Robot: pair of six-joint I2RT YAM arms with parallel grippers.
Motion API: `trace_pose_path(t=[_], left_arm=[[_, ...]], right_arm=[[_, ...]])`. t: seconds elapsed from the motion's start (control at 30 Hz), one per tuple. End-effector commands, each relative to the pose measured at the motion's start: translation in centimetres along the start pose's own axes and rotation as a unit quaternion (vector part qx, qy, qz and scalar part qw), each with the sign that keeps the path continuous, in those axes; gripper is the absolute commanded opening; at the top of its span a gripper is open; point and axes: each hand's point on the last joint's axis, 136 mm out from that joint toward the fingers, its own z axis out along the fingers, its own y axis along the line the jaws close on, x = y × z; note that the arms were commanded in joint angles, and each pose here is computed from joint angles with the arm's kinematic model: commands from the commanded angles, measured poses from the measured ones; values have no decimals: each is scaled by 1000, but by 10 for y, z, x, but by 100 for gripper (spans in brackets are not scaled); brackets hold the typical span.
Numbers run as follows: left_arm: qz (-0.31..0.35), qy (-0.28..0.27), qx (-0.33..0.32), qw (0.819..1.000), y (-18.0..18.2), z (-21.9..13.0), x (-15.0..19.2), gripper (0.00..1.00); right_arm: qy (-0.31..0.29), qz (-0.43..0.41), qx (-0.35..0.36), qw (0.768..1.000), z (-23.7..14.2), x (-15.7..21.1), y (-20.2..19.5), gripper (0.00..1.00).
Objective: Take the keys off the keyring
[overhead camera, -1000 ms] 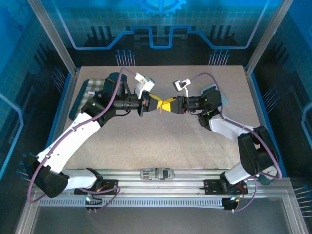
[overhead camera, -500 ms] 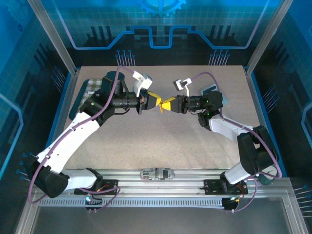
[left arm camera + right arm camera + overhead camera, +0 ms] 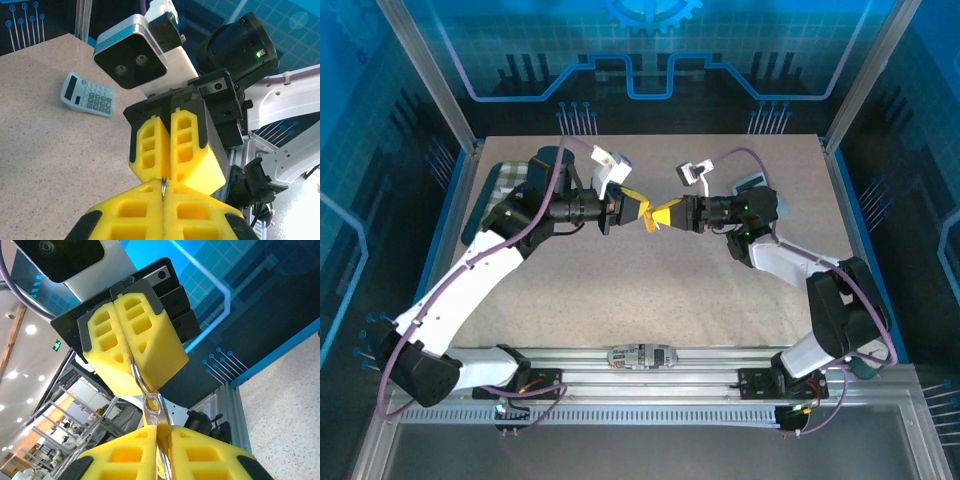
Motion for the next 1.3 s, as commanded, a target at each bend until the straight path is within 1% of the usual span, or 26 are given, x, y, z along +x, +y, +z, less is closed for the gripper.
trace_pose_path(t=[0.0, 0.07, 0.13, 0.27, 0.4, 0.6, 0.73, 0.83, 0.93, 1.13, 1.27], left_arm=[[5, 16, -20, 1000, 7, -2, 9, 0], [6, 17, -21, 1000, 8, -2, 10, 0], [7, 18, -24, 1000, 9, -2, 11, 0], [12, 18, -28, 999, 10, -2, 10, 0], [12, 20, -30, 999, 12, -2, 12, 0], [12, 24, -31, 999, 11, -3, 14, 0], [13, 26, -33, 999, 12, -3, 15, 0], [14, 26, -34, 999, 13, -2, 16, 0], [17, 27, -36, 999, 14, -2, 16, 0], [17, 30, -35, 999, 13, -3, 17, 0], [15, 32, -35, 999, 13, -3, 19, 0]], right_arm=[[7, -22, 2, 1000, -2, 0, 4, 19], [10, -23, 5, 1000, -3, 2, 5, 22], [13, -21, 9, 1000, -3, 3, 5, 22], [18, -15, 9, 1000, -3, 7, 6, 19], [19, -10, 10, 1000, -4, 9, 4, 20], [19, -4, 23, 1000, -5, 9, -2, 16], [22, -7, 30, 999, -6, 10, -1, 20], [27, -7, 33, 999, -6, 12, -1, 21], [32, -5, 38, 999, -7, 15, -2, 18], [28, -2, 46, 999, -9, 14, -4, 18], [30, 1, 44, 999, -9, 15, -4, 13]])
